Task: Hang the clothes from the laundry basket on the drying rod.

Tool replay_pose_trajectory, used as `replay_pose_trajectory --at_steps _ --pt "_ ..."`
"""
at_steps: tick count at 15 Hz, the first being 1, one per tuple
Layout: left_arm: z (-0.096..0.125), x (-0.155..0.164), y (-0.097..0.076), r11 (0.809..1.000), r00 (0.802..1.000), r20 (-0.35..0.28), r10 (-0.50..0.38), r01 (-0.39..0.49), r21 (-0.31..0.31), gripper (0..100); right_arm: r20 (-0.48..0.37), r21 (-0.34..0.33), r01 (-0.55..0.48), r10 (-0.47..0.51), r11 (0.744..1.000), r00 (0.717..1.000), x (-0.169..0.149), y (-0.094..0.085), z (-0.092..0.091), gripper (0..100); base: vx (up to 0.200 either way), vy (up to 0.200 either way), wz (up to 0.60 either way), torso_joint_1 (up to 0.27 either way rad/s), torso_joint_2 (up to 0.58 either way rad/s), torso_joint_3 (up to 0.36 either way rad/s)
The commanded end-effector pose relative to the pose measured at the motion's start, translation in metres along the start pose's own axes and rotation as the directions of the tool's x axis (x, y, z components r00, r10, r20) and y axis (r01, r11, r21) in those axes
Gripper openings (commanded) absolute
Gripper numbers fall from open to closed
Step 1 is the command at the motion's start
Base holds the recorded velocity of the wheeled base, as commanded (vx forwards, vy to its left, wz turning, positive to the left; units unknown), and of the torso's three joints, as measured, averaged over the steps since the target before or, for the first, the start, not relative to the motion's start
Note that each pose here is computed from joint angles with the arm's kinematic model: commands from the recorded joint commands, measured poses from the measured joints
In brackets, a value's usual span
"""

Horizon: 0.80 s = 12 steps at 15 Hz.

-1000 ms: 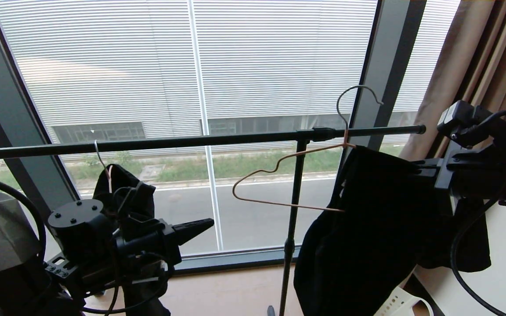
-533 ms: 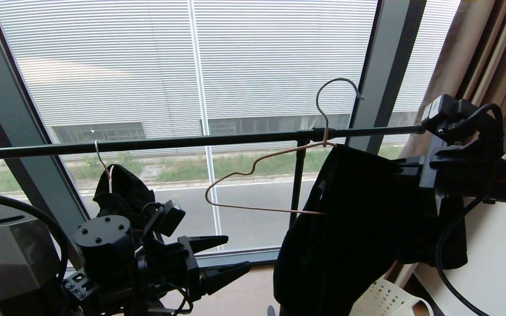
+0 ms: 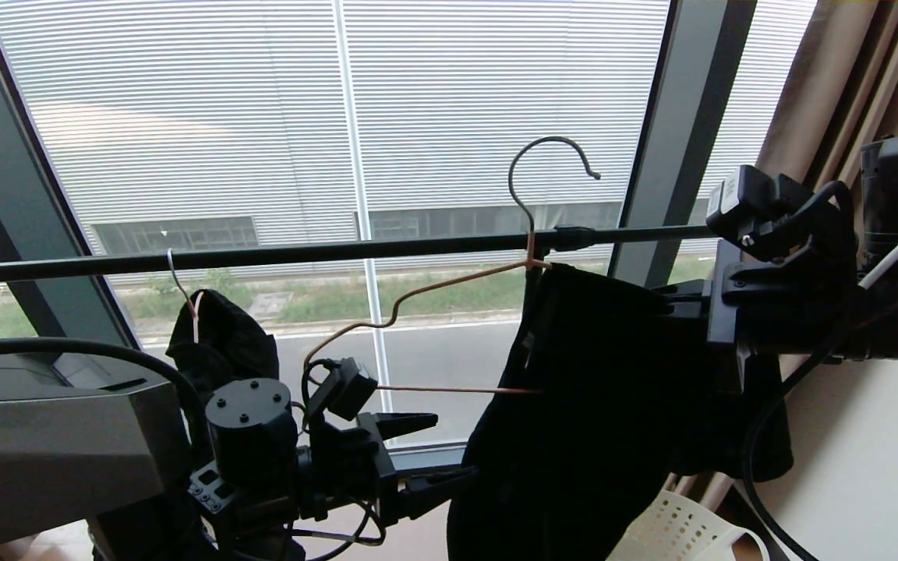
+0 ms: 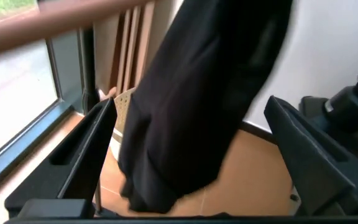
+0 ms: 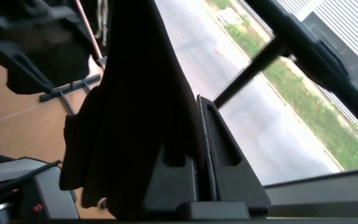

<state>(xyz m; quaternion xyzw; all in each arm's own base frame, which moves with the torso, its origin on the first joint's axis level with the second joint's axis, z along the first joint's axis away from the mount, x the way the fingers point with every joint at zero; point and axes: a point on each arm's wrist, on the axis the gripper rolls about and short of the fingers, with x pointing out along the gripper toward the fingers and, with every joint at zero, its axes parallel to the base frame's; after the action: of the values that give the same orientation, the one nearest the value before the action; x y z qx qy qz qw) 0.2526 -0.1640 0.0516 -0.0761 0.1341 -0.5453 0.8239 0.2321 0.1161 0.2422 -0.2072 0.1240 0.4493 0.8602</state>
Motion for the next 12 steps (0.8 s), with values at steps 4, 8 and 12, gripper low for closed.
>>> replay_pose_trajectory --at_steps 4,8,12 --pt "-0.0114 0.0157 0.0045 1.0 1.0 -0.018 0.016 -0.016 -0.009 0 0.014 0.006 -0.036 0.036 0.999 0.999 0.0021 0.0092 0.0044 0 0.0 0.0 0.0 0.0 0.0 0.0" --pt "-0.0127 0.0157 0.0023 0.999 0.999 -0.022 0.029 -0.03 -0.011 0 0.016 0.007 -0.034 0.034 0.999 0.999 -0.001 0.0108 0.004 0 0.0 0.0 0.0 0.0 0.0 0.0" --pt "-0.0134 0.0102 0.0007 0.999 0.999 -0.031 0.037 -0.037 -0.019 0 0.012 0.03 -0.009 0.009 0.999 1.0 -0.0073 0.0073 0.0004 0 0.0 0.0 0.0 0.0 0.0 0.0"
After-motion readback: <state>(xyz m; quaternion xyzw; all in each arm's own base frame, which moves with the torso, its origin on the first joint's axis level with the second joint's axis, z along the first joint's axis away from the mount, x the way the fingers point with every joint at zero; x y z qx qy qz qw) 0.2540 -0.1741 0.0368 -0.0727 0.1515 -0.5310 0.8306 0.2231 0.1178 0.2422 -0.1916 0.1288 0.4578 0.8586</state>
